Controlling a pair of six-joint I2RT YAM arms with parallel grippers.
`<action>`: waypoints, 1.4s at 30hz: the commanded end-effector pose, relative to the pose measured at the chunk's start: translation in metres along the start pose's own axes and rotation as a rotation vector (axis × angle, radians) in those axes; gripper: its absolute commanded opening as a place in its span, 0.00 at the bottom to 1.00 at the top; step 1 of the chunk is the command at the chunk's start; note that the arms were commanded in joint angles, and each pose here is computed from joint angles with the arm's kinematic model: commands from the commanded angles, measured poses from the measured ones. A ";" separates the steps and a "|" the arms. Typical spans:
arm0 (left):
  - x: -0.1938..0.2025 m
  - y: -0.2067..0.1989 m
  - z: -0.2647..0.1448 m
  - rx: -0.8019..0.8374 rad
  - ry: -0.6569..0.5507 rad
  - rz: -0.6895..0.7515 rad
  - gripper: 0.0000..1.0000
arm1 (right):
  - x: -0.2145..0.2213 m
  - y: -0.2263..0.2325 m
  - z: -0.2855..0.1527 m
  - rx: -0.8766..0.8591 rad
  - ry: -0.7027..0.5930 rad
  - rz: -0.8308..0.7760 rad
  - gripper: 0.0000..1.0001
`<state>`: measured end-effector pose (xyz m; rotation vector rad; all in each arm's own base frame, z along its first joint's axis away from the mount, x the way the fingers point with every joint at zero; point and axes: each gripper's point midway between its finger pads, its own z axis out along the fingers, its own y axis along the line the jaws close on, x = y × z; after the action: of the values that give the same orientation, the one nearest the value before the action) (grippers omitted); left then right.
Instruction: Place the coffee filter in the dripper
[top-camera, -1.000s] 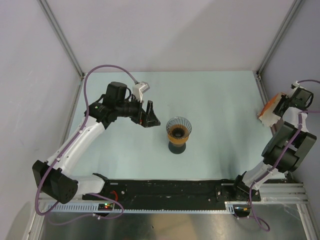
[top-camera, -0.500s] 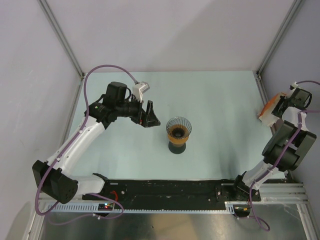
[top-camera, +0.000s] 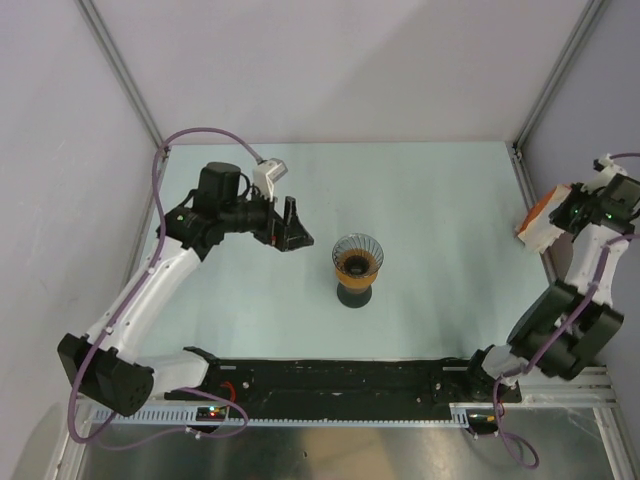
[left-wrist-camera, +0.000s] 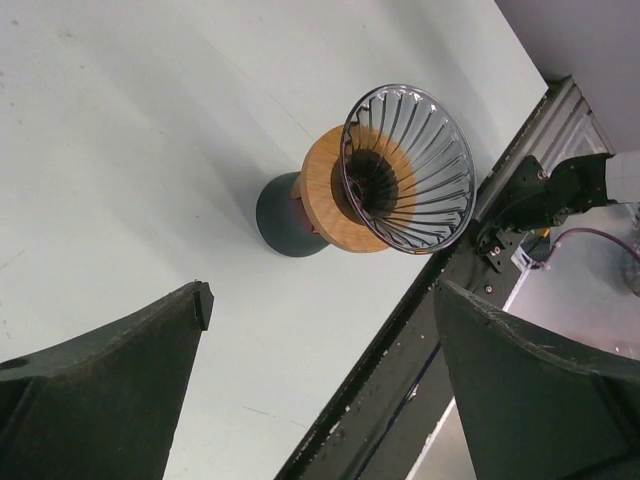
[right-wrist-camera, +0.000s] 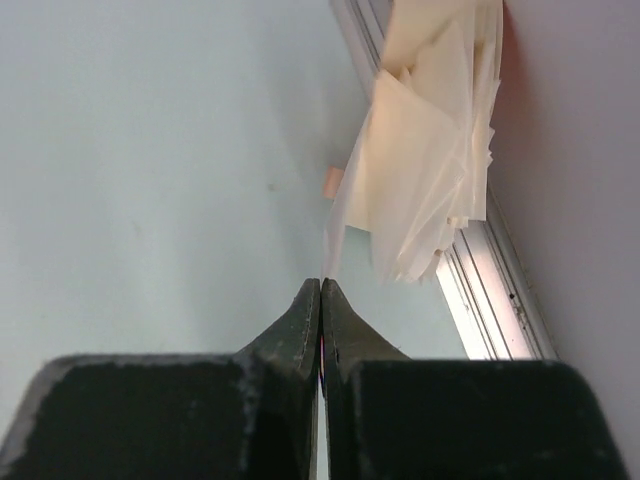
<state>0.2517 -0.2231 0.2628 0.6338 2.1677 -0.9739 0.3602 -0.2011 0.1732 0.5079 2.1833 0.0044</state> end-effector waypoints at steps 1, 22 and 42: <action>-0.030 -0.016 -0.026 0.014 -0.114 0.110 1.00 | -0.043 0.046 -0.074 -0.171 -0.156 -0.102 0.00; -0.010 -0.063 -0.081 0.137 -0.251 0.509 1.00 | 0.077 0.270 -0.306 -1.217 -0.138 -0.652 0.00; 0.013 -0.134 -0.036 0.420 -0.109 0.704 0.95 | 0.153 0.337 -0.341 -1.495 0.079 -0.916 0.00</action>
<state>0.1426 -0.2586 0.3145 1.3365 1.5435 -1.0467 0.1285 0.2134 0.3210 -1.2750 1.7057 1.0773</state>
